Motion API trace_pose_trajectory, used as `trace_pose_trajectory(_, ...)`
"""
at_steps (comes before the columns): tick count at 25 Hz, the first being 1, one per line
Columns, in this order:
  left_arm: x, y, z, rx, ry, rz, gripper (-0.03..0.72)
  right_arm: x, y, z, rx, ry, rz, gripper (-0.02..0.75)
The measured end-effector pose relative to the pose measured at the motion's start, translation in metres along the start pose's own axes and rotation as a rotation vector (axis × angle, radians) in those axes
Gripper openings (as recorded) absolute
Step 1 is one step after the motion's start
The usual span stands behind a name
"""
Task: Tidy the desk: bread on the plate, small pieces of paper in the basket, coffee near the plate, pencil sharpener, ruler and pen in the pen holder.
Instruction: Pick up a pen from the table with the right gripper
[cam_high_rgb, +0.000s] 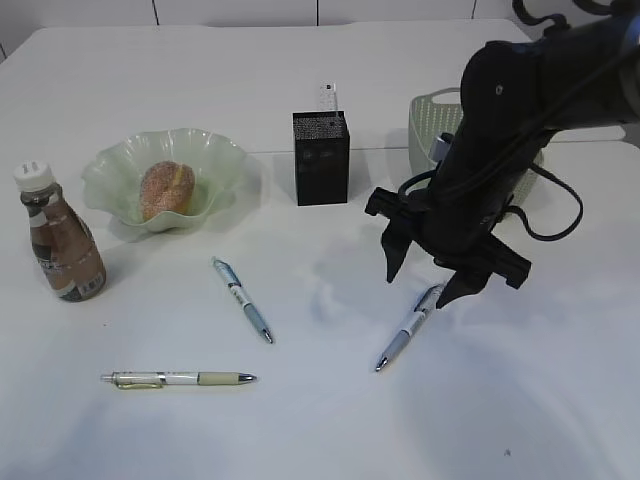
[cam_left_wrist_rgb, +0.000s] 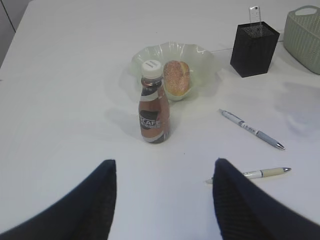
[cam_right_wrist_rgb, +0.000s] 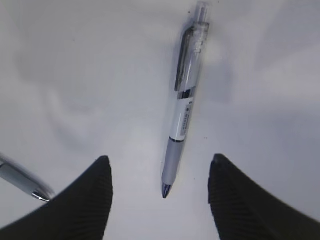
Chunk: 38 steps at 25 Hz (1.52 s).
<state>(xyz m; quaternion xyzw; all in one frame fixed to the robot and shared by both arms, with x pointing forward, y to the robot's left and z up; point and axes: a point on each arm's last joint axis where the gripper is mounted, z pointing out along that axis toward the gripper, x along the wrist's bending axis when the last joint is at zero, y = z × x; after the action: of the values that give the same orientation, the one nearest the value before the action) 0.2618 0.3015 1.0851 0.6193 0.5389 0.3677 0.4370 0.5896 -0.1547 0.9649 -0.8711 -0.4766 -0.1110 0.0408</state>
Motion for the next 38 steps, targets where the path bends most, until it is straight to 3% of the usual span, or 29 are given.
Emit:
trace_pose_trajectory(14, 0.000, -0.002, 0.000, 0.018, -0.003, -0.002, 0.428, -0.005, 0.006, 0.035, 0.005, -0.073, 0.030, 0.480)
trace_pose_trajectory(38, -0.003, -0.002, 0.000, 0.021, -0.036, -0.030, 0.408, -0.006, 0.012, 0.050, -0.043, -0.087, 0.057, 0.480)
